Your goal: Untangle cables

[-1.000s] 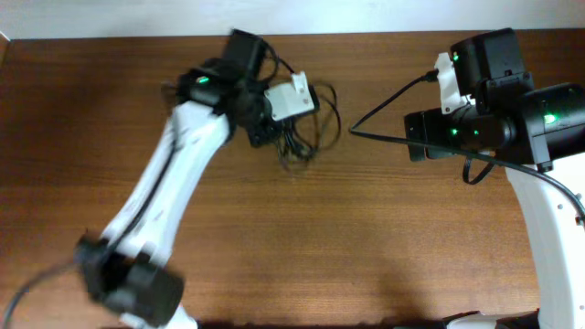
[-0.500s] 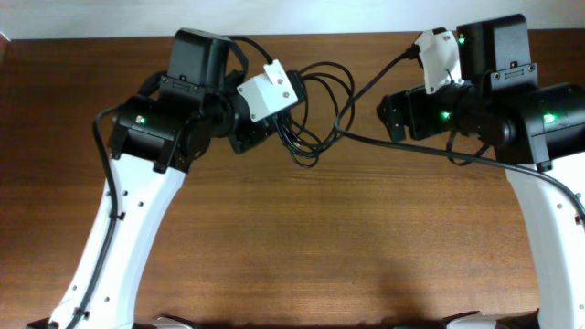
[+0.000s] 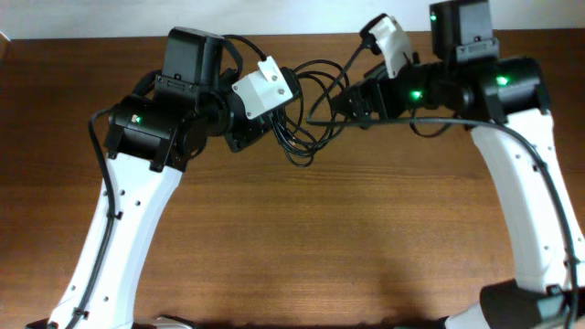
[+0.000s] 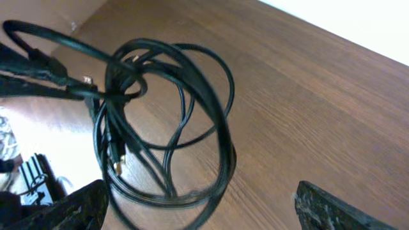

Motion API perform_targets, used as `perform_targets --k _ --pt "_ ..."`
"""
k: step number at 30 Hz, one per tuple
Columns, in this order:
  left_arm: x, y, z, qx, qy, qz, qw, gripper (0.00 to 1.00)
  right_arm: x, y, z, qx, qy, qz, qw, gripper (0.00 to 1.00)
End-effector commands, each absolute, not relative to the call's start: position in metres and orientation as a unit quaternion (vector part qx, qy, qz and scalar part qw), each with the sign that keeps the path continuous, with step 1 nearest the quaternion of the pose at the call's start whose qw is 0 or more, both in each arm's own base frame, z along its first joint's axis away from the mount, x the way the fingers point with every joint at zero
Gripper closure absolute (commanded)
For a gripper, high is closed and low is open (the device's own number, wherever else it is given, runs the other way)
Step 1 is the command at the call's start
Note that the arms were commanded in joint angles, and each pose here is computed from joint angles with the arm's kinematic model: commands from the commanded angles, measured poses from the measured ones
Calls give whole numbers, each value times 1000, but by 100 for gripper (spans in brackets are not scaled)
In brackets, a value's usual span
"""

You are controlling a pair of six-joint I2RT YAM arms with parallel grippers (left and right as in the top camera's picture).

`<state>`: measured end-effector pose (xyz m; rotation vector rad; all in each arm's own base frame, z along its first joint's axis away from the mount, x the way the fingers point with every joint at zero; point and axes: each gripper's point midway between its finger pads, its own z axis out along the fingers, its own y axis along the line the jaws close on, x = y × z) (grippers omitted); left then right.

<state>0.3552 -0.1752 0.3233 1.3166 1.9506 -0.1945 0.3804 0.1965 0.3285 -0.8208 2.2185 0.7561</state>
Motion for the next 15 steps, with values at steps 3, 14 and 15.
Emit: perform_targets --k 3,14,15 --pt "354 -175 334 509 761 -80 394 100 387 207 315 -325 839 310 308 96" --pt "362 -125 333 451 807 -28 382 100 411 129 305 -205 890 274 301 96" --pt "361 -116 336 442 811 -23 384 100 417 105 304 -167 898 270 303 96"
